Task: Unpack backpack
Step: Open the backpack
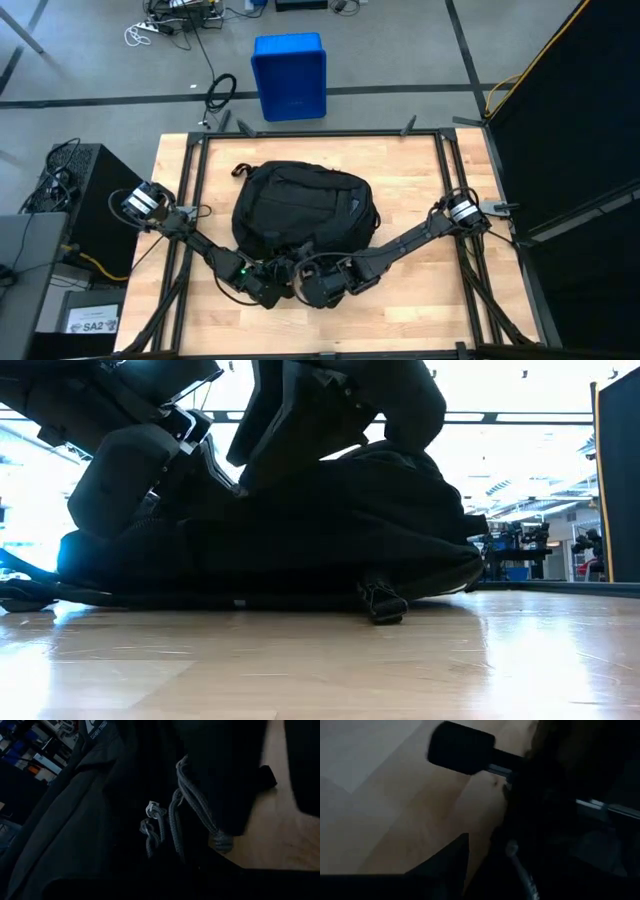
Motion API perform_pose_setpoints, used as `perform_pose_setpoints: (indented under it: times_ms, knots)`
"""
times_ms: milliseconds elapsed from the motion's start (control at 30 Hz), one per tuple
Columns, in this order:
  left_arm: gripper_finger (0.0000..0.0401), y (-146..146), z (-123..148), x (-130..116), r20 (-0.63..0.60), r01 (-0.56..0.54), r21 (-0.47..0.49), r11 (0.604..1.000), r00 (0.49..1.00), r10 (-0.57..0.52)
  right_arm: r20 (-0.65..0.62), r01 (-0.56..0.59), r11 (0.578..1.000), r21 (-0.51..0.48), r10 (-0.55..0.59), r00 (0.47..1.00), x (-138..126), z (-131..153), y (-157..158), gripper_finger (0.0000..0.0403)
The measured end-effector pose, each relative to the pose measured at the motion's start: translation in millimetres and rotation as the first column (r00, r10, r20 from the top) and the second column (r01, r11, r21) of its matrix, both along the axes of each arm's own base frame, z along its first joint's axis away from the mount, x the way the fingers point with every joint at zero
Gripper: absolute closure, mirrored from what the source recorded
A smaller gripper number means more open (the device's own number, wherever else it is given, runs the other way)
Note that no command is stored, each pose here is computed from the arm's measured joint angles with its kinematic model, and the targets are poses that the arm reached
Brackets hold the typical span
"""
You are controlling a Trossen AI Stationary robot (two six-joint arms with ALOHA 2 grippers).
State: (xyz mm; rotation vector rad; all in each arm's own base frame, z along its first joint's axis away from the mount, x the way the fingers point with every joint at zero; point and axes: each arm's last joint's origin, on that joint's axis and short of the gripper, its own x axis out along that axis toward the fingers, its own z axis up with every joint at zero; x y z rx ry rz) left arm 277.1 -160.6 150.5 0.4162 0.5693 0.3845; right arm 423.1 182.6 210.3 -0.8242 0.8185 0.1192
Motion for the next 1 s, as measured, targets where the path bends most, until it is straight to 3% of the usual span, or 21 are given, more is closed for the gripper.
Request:
perform_pose_setpoints:
  times_ms: [167, 467, 1000]
  knots:
    - [0.0401, -0.1, 0.1, -0.1, 0.001, 0.0, -0.002, 1.0, 1.0, 0.0, 0.025, 0.023, 1.0, 0.003, -0.023, 0.999, 5.0, -9.4, -12.1, 0.023]
    - [0.0401, -0.1, -0.2, -0.3, -0.004, 0.003, -0.003, 1.0, 1.0, -0.003, 0.038, 0.038, 0.999, 0.038, -0.04, 0.998, 8.1, -21.1, -25.3, 0.0269]
    - [0.0401, 0.3, 0.0, 0.3, -0.003, 0.004, -0.013, 1.0, 1.0, -0.004, 0.081, 0.056, 0.998, -0.032, -0.053, 0.995, 6.2, -19.9, -18.6, 0.0395]
